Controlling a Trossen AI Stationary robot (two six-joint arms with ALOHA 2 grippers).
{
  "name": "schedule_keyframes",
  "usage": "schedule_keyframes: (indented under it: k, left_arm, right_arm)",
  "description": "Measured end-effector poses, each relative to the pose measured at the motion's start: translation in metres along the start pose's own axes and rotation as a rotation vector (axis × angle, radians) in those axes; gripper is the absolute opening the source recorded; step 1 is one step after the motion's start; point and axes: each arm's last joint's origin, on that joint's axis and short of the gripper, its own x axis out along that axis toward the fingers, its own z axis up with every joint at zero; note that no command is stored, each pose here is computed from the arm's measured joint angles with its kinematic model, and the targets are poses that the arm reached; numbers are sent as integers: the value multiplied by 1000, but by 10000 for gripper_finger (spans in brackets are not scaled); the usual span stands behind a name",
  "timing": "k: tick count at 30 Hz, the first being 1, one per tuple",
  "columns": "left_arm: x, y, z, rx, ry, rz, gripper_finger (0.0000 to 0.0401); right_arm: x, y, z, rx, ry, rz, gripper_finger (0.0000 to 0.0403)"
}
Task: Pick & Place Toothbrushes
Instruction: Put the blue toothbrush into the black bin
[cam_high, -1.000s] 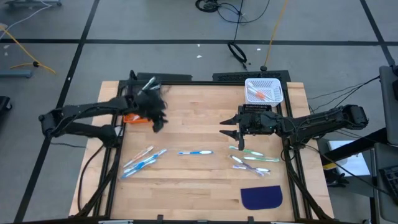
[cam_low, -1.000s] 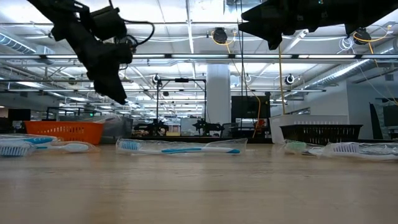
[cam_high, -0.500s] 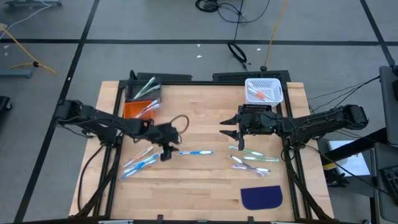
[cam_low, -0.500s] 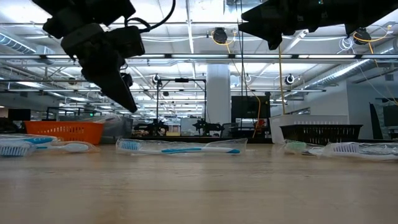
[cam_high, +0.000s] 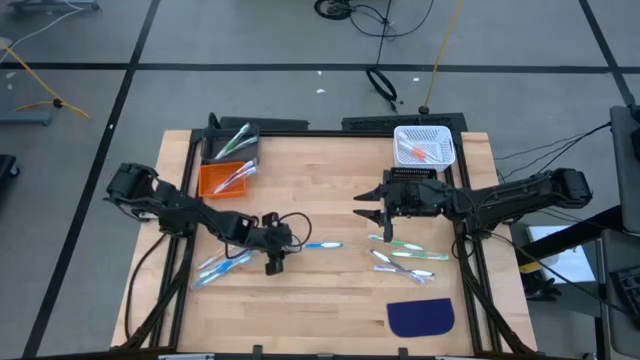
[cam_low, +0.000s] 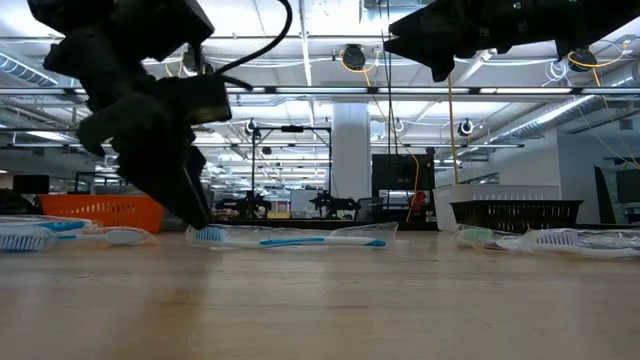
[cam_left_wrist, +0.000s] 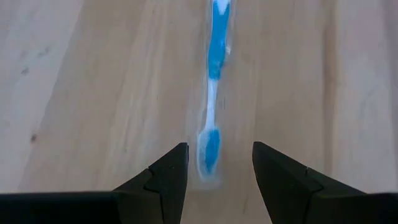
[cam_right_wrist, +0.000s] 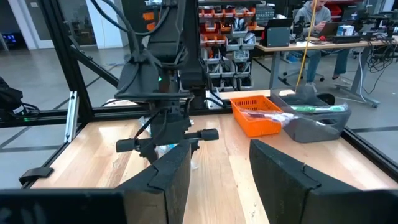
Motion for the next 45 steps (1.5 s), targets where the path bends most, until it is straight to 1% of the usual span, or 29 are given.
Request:
schedule_keyframes:
  k: [3, 6, 11, 13, 15, 21, 22, 25, 28, 33, 39, 42, 45]
  left_arm:
    - [8, -3, -3, -2, 7, 7, 182]
    - [16, -3, -7, -9, 23, 39, 182]
    - [20, -3, -8, -41, 14, 68, 177]
    - [20, -3, -7, -44, 4, 70, 161]
    - [20, -3, -6, -45, -5, 74, 135]
    - [20, -2, -6, -53, -20, 98, 23]
    - [20, -1, -5, -67, -26, 105, 14]
    - [20, 0, -5, -117, -45, 138, 12]
    - [19, -1, -3, -125, -51, 142, 6]
    - [16, -7, 16, -105, -108, 129, 5]
    - [5, -14, 50, -23, -210, 183, 4]
    - [-1, -13, 67, 5, -224, 219, 5]
    - [-8, -10, 82, 53, -206, 248, 3]
  right_arm:
    - [-1, 0, -4, 0, 5, 0, 155]
    - [-2, 0, -4, 1, -16, 1, 155]
    - [-2, 0, -3, 2, -27, 2, 155]
    - [-2, 0, -3, 2, -27, 2, 155]
    - [-2, 0, -3, 1, -26, 1, 155]
    - [-2, 0, -3, 1, -25, 2, 155]
    - [-2, 0, -3, 1, -25, 2, 155]
    - [-2, 0, -4, 1, -21, 1, 155]
    - [-2, 0, -4, 1, -17, 5, 155]
    - [-2, -1, -9, -2, 29, 2, 155]
    - [-2, -1, -10, -2, 40, 2, 155]
    - [-2, -1, -10, -2, 47, 4, 155]
    - [-2, -1, -13, -4, 79, 4, 155]
